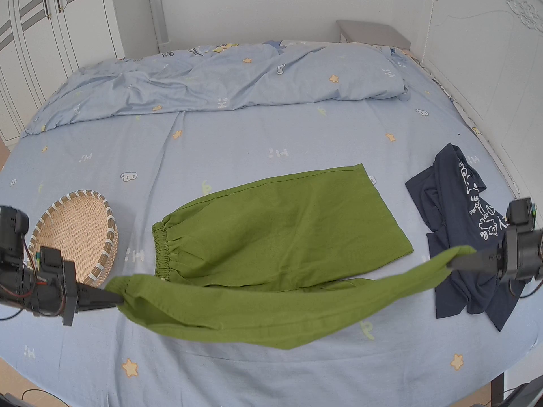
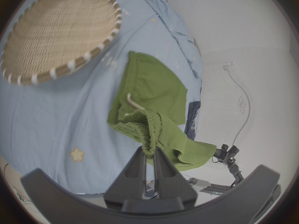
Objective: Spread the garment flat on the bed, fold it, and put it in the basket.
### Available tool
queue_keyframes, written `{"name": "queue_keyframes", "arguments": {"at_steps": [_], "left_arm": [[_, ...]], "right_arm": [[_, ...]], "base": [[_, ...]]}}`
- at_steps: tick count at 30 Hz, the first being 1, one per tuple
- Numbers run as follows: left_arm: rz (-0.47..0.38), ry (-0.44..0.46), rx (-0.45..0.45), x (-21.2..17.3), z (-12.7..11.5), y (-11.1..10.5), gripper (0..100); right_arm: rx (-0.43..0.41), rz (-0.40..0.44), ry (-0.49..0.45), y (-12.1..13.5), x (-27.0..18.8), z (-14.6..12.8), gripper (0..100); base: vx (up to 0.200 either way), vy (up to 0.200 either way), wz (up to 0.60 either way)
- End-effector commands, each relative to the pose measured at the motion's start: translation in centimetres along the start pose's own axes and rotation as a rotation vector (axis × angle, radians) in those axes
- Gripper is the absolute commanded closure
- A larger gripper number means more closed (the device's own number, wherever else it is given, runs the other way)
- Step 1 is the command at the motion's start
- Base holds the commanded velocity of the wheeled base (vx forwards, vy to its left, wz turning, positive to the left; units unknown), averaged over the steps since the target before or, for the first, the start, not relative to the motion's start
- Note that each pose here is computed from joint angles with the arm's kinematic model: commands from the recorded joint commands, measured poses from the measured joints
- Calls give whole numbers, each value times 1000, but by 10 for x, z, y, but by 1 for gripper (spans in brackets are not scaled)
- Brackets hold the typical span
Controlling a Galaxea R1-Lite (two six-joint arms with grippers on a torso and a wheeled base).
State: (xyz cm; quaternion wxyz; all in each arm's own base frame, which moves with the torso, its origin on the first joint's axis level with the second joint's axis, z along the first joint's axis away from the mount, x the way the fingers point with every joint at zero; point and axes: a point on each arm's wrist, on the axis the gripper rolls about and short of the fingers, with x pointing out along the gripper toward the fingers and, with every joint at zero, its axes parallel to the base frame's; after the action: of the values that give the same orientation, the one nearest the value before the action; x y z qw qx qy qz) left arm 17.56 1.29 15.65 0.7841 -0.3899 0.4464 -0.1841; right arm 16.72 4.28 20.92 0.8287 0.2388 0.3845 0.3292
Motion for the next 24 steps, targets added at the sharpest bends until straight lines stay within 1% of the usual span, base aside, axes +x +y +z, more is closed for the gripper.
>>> {"name": "queue_keyframes", "arguments": {"at_steps": [1,3,5,7,8,11,14,16,17,19,20,21,24], "left_arm": [[-44,-7,-7,6,33,-28,100],[-46,-10,-12,12,48,-30,100],[-47,-11,-14,16,59,-31,100],[-47,-13,-17,18,63,-31,100],[-48,-15,-22,21,71,-32,100],[-43,-16,-27,25,80,-30,100],[-47,-29,-22,26,91,-33,100],[-46,-28,-24,26,95,-34,100],[-37,-14,-36,28,98,-35,100],[-30,-2,-45,29,99,-34,100],[-22,10,-57,33,102,-31,100],[-22,10,-57,33,102,-31,100],[-19,6,-63,34,107,-29,100]], "right_arm": [[11,-22,-29,2,16,43,100],[13,-22,-37,2,22,58,100],[12,-22,-38,1,28,66,100],[10,-24,-42,1,30,69,100],[9,-35,-59,1,33,79,100],[10,-52,-69,0,41,90,100],[5,-49,-80,0,45,100,100],[5,-47,-84,0,47,104,100],[0,-45,-89,-1,50,109,100],[-1,-44,-92,-1,52,112,100],[-6,-43,-98,-2,55,119,100],[-6,-43,-98,-2,55,119,100],[-16,-41,-116,-4,61,132,100]], "base": [[0,0,0],[0,0,0],[0,0,0],[0,0,0],[0,0,0],[0,0,0],[0,0,0],[0,0,0],[0,0,0],[0,0,0],[0,0,0],[0,0,0],[0,0,0]]}}
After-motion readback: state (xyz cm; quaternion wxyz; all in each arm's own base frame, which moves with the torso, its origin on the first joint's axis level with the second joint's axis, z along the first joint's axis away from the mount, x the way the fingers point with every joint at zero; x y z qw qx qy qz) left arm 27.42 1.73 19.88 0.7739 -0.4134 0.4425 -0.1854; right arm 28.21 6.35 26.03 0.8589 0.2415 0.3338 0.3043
